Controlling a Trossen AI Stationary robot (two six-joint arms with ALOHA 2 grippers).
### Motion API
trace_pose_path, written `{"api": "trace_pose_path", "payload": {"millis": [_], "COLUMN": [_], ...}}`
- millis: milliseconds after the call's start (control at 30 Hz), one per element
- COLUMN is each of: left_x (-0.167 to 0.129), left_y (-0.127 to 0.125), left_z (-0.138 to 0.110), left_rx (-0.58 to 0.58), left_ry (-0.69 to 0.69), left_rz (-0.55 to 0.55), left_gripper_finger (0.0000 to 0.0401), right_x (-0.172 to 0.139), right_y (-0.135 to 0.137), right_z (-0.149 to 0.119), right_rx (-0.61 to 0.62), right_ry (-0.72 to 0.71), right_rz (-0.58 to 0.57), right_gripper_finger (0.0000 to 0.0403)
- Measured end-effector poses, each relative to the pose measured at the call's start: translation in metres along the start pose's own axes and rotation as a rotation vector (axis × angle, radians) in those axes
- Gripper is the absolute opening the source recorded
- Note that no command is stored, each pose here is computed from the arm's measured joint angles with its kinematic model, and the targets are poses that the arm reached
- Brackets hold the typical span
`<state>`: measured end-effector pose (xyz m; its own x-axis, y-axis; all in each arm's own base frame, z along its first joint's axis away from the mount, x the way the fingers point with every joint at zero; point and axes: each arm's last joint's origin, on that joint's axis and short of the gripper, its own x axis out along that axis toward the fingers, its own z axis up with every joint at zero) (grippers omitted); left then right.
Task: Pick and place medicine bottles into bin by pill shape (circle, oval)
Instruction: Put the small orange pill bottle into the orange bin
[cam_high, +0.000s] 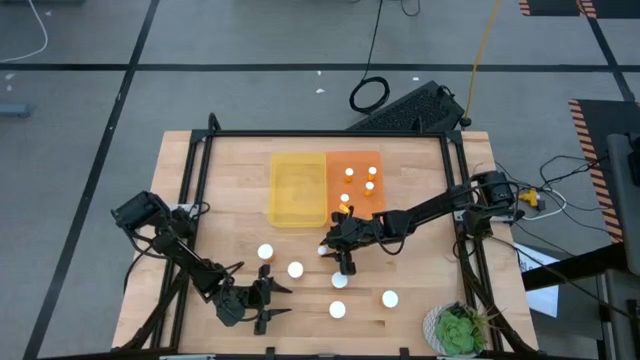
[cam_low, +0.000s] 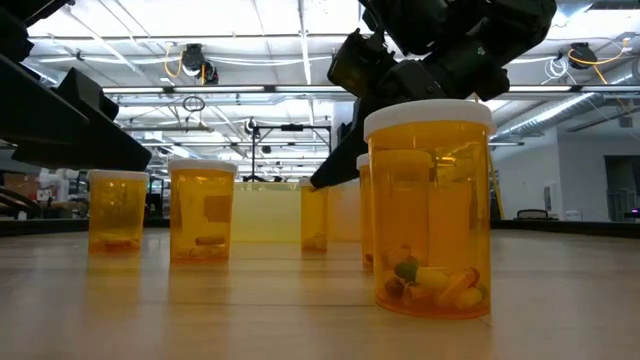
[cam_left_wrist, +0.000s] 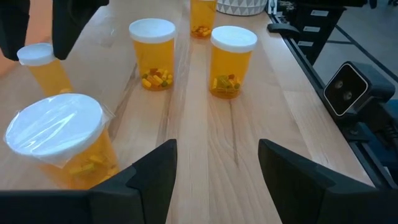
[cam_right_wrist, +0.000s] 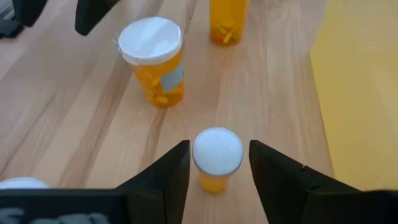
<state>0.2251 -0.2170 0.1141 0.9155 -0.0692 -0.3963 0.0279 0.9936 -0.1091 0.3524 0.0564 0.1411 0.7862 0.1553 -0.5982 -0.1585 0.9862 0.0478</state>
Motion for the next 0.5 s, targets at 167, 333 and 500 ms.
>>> {"api": "trace_pose_path", "payload": {"millis": [167,333,500], "left_x": [0.0000,0.0000,0.0000], "left_y": [0.0000,0.0000,0.0000], "left_z": [0.0000,0.0000,0.0000], "left_rx": [0.000,0.001,0.001], "left_ry": [0.000,0.000,0.000], "left_rz": [0.000,0.000,0.000], "left_gripper_finger": [0.0230,0.0230,0.0230], "right_x": [0.0000,-0.0001,-0.0001], "right_y": [-0.0010,-0.0028,-0.0026], "right_z": [0.0002,0.0002,0.0002], "right_rx": [0.002,0.007,0.005], "right_ry": [-0.002,-0.002,-0.001], "right_rz": [-0.003,-0.008,-0.008], "right_gripper_finger": [0.0140,0.0128,0.0121]}}
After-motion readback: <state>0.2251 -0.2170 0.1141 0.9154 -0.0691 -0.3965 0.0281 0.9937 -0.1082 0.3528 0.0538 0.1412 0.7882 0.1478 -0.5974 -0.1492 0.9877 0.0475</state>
